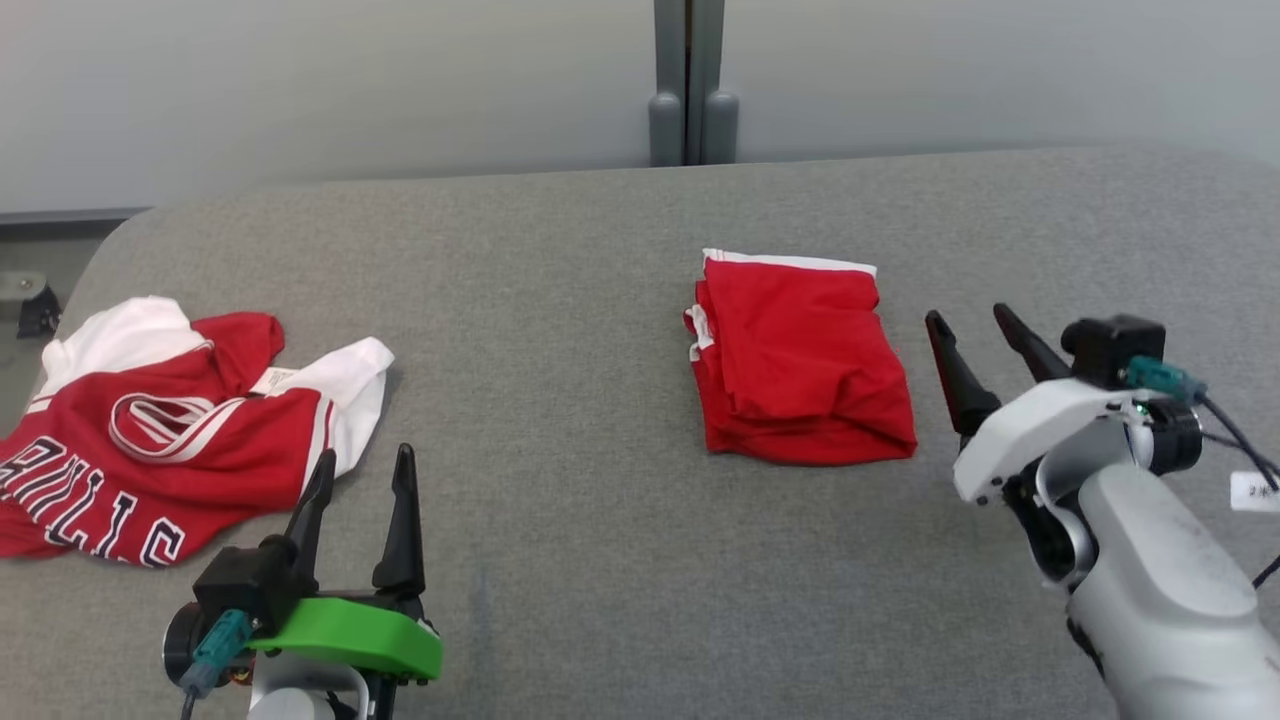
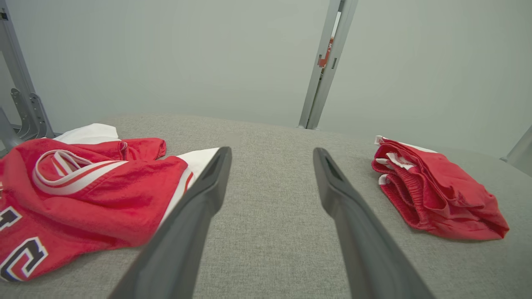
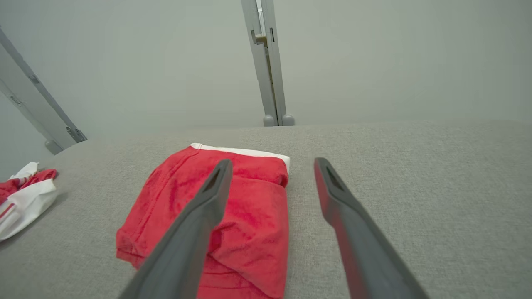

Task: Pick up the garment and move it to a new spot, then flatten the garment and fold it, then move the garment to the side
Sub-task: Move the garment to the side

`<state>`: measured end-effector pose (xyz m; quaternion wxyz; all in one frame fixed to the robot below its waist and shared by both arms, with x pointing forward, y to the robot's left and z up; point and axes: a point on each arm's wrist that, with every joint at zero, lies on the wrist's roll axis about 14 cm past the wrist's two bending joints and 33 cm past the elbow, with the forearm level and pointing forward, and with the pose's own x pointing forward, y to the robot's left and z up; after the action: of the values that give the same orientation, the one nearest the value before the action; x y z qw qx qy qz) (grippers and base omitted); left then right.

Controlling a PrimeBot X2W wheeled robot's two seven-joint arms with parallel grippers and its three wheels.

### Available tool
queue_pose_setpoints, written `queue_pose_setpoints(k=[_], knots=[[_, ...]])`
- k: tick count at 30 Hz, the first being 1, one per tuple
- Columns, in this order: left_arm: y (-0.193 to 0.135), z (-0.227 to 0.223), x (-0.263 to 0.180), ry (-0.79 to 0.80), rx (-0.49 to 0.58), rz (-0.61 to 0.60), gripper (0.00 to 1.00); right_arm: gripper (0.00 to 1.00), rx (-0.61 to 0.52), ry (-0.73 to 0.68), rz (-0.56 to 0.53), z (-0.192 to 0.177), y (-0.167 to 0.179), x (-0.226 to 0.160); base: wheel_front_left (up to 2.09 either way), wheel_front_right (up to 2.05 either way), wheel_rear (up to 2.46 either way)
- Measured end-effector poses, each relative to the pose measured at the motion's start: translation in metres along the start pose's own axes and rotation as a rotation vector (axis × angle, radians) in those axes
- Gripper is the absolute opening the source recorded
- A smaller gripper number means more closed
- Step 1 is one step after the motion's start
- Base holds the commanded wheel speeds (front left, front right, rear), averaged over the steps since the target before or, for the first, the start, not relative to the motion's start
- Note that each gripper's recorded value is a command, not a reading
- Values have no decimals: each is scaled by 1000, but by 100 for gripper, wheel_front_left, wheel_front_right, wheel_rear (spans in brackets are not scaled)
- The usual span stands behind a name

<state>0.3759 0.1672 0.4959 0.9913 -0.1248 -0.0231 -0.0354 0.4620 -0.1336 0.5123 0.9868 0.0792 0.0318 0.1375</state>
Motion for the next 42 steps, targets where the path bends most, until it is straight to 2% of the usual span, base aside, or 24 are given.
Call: queue_pose_setpoints(k=[3,5,8,13,22,27,28,29,30,38,42], knots=[[5,-2,0,7,-10,17,100,100,-15,115,-2,-15,-7,19,0,0,0],[11,-3,-1,10,-16,35,100,100,-65,201,-4,-27,-13,30,0,0,0],[19,-5,-2,16,-24,62,100,100,-66,260,-4,-35,-13,49,0,0,0],[33,-8,-4,26,-31,108,100,100,-2,385,-21,-61,-13,70,0,0,0],[53,-14,-9,49,-26,175,100,100,84,671,-15,-130,1,67,0,0,0],[57,-17,-11,58,-26,190,100,100,92,753,-14,-142,3,66,0,0,0],[57,-17,-11,58,-26,190,100,46,99,760,-7,-142,6,66,0,0,0],[57,-17,-11,57,-25,191,100,12,105,753,-2,-141,8,67,0,0,0],[57,-17,-10,57,-26,190,100,0,108,737,2,-138,9,68,0,0,0],[43,-13,-1,46,3,136,100,0,105,590,14,-107,8,72,0,0,0],[25,-12,8,41,12,71,100,0,119,528,-8,-91,0,66,0,0,0]])
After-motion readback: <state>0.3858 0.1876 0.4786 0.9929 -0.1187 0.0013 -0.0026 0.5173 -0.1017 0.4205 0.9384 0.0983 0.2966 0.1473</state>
